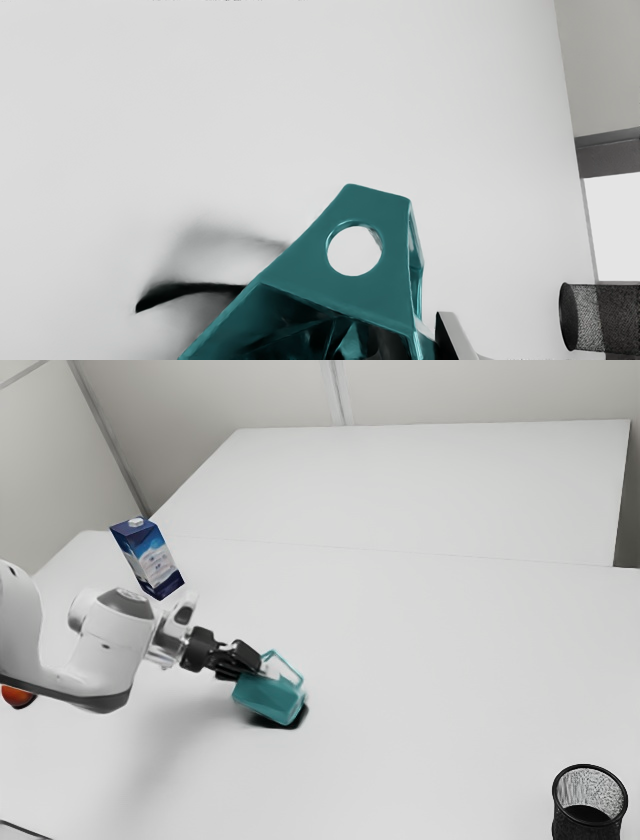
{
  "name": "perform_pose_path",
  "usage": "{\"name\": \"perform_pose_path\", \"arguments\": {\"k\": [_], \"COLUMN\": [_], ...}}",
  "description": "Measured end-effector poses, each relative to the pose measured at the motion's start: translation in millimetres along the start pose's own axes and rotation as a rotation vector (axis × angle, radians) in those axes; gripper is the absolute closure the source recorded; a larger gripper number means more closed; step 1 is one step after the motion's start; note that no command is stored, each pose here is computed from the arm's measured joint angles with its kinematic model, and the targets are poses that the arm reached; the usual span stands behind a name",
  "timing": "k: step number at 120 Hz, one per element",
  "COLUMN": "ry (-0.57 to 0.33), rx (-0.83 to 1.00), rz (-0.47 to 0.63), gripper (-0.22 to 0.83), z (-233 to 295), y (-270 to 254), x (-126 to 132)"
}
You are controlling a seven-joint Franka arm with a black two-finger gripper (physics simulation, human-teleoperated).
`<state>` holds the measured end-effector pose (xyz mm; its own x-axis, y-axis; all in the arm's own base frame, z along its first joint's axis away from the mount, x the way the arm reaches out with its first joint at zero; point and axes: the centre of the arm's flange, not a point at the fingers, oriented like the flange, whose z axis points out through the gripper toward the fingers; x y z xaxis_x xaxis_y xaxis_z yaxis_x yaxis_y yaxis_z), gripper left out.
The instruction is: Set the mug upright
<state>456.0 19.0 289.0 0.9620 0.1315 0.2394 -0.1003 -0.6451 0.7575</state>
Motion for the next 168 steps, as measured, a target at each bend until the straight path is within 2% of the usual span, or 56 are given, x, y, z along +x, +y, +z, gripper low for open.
{"name": "perform_pose_path", "arguments": {"k": [45, 60, 83, 102, 117, 131, 148, 168], "ry": [0.054, 0.044, -0.081, -0.237, -0.340, -0.400, -0.439, -0.445], "rx": [-0.010, -0.001, 0.156, 0.301, 0.416, 0.528, 0.645, 0.736], "rz": [0.101, 0.152, 0.374, 0.480, 0.497, 0.510, 0.491, 0.432], "gripper": [0.78, 0.78, 0.79, 0.79, 0.79, 0.79, 0.79, 0.79], "z": [-22.8, -24.7, -57.1, -58.8, -54.3, -51.6, -50.1, -46.3], "y": [32.2, 46.6, 88.2, 117.7, 124.1, 134.4, 137.3, 135.8], "x": [12.8, 19.6, 67.8, 81.5, 78.6, 80.9, 80.7, 73.7]}}
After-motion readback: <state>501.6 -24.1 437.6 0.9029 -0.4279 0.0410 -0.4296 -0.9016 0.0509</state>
